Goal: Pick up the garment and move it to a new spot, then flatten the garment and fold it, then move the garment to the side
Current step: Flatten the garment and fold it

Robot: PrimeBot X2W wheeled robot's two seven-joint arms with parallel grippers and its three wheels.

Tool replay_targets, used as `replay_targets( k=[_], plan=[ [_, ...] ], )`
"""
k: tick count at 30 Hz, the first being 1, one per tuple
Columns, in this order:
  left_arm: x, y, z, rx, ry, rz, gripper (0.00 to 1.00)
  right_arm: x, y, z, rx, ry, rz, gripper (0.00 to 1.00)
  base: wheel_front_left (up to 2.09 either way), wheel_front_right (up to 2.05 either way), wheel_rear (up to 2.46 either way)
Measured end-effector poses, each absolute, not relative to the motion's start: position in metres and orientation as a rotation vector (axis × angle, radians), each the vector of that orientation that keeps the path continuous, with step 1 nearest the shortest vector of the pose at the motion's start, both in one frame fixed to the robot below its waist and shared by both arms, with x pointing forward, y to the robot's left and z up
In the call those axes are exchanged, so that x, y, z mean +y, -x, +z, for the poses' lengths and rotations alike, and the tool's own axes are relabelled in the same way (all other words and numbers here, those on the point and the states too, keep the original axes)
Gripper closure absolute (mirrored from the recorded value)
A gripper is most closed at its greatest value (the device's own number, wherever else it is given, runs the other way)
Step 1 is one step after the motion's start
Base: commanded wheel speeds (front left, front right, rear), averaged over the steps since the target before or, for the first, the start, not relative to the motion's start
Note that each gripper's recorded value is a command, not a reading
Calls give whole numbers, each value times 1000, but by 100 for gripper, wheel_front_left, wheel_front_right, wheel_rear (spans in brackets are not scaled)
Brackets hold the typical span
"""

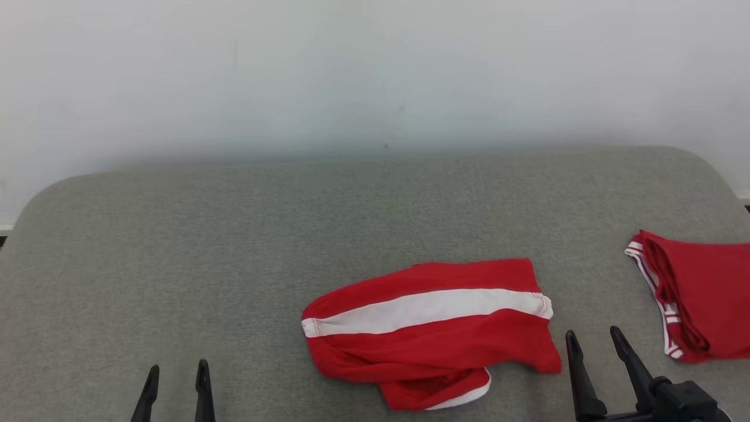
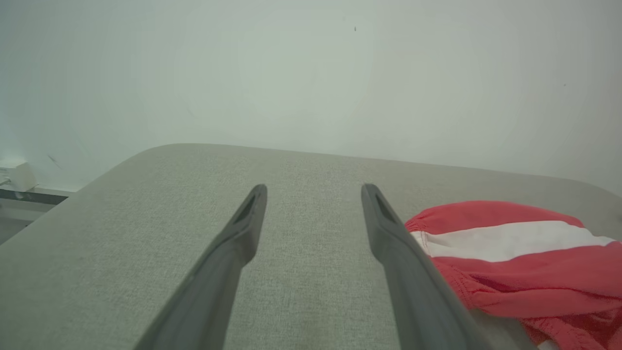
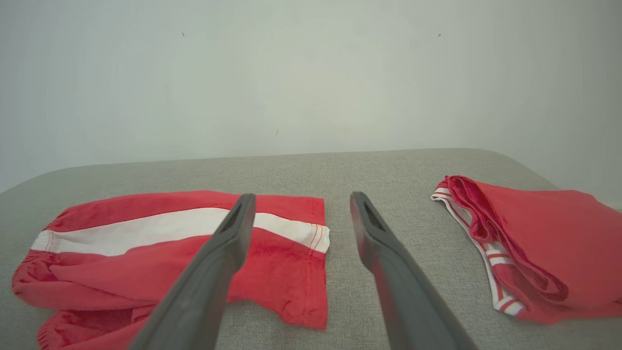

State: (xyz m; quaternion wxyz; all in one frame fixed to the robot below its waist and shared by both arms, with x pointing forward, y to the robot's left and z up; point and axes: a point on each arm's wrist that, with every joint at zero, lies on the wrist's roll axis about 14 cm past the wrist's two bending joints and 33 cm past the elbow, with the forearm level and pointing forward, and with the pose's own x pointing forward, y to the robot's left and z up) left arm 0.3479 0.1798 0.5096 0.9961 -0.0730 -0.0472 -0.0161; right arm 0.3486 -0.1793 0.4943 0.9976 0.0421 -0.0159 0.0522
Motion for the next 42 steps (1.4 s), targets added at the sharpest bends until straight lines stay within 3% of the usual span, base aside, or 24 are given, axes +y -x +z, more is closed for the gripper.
replay_targets(
  k=[11, 42],
  plan=[
    [205, -318, 493, -53, 114, 26, 0, -162, -347, 496, -25, -92, 151, 0, 0, 0, 0],
    [184, -331, 477, 3, 159, -30, 0, -170, -347, 485, 13, -107, 112, 0, 0, 0, 0]
  ],
)
